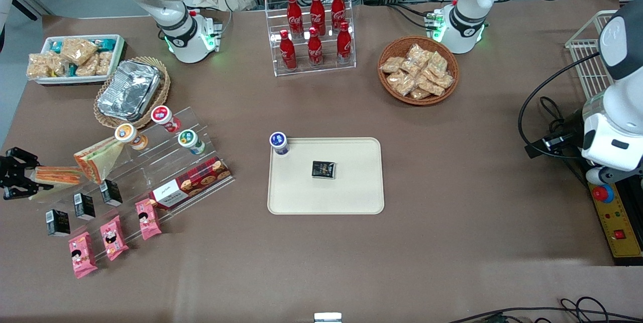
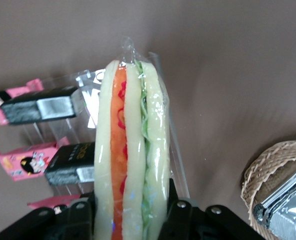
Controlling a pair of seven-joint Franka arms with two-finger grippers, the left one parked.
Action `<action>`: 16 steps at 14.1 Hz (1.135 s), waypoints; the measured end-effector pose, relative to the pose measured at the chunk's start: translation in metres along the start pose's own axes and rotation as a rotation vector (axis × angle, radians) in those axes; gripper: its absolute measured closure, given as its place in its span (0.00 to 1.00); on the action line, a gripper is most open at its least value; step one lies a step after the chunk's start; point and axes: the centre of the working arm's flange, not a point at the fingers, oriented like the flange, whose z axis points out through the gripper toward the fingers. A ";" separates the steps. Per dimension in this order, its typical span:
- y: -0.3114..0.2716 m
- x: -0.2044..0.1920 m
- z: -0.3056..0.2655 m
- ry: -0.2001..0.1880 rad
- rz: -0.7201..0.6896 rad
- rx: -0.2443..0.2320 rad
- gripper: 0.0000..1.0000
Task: Place sandwich on tray
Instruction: 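Close the right gripper on the upright wrapped triangular sandwich, then lift the sandwich out of the rack with the right gripper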
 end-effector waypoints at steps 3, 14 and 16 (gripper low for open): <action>-0.009 -0.014 -0.012 0.039 -0.101 -0.022 0.54; -0.056 -0.108 -0.090 0.149 -0.625 -0.087 0.63; -0.069 -0.125 -0.096 0.159 -0.710 -0.086 0.63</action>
